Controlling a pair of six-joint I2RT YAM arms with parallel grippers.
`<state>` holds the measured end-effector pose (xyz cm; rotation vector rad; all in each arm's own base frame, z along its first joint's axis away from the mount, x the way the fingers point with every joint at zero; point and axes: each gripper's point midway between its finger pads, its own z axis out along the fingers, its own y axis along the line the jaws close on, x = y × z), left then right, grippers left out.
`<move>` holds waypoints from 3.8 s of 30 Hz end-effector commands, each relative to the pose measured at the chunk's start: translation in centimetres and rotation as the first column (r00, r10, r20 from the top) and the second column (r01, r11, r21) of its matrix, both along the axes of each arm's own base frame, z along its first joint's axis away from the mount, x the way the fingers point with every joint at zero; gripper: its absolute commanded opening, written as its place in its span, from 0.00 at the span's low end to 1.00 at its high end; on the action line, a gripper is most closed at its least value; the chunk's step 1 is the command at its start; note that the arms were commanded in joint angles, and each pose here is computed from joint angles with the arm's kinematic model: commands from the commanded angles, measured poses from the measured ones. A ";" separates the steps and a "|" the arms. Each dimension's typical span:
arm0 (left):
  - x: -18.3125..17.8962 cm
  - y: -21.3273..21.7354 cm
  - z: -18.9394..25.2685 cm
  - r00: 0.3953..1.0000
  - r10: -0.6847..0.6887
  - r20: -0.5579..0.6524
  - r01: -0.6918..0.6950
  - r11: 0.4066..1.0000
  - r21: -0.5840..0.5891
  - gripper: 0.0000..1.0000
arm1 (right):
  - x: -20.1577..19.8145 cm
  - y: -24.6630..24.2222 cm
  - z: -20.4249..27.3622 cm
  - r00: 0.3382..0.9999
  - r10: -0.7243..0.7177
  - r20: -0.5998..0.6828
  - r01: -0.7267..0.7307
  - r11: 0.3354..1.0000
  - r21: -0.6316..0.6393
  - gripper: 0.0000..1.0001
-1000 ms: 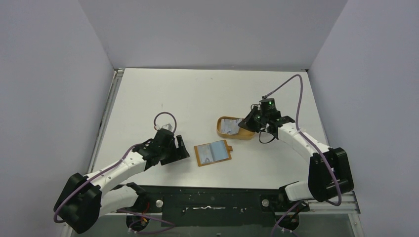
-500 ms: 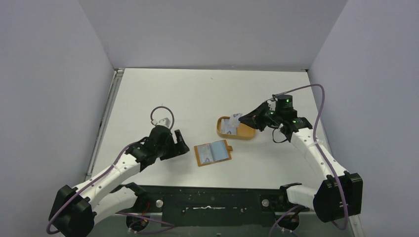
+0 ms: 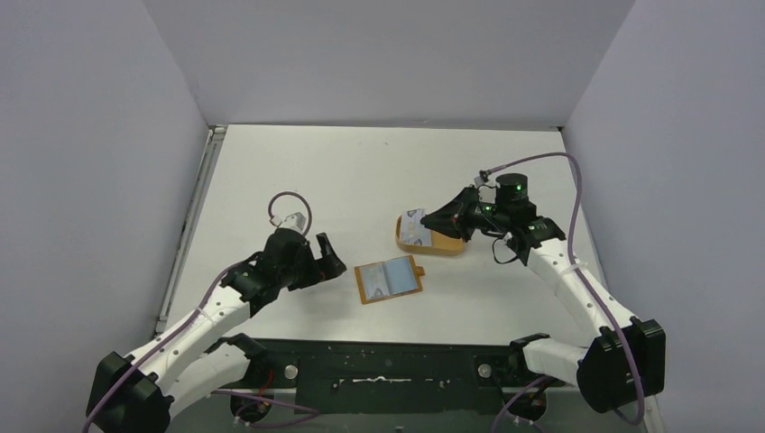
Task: Put the credit cards into the card holder
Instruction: Pick up the credit card from the storage box, then turn over the card slot in the card holder.
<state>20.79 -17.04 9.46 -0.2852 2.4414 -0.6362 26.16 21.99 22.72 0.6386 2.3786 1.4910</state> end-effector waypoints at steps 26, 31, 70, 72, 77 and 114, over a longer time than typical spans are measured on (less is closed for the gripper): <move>-0.9 -8.7 0.6 0.952 -0.304 0.037 0.287 0.928 0.239 0.91 | -6.2 -4.1 -9.9 0.933 0.300 0.196 -0.100 0.743 -0.661 0.00; -0.2 -6.8 -0.5 0.976 -0.217 -0.002 0.207 0.929 0.307 0.90 | -6.1 -4.8 -12.0 0.951 0.256 0.173 -0.073 0.728 -0.682 0.00; 0.6 -7.5 1.1 0.961 -0.273 0.044 0.263 0.951 0.164 0.90 | -7.6 -1.6 -16.2 0.952 0.306 0.030 -0.204 0.701 -0.684 0.00; 0.9 -7.9 1.6 0.956 -0.287 0.055 0.271 0.942 0.197 0.90 | -7.5 -2.7 -15.4 0.956 0.289 0.049 -0.169 0.678 -0.715 0.00; 1.6 -10.1 2.4 0.935 -0.347 0.079 0.313 0.907 0.283 0.90 | -7.4 -4.8 -13.4 0.954 0.283 0.099 -0.109 0.636 -0.764 0.00; 3.6 -12.8 -6.8 0.933 -0.344 -0.103 0.335 0.730 0.596 0.83 | -6.1 -5.5 -11.5 0.930 0.258 0.262 0.024 0.668 -0.744 0.00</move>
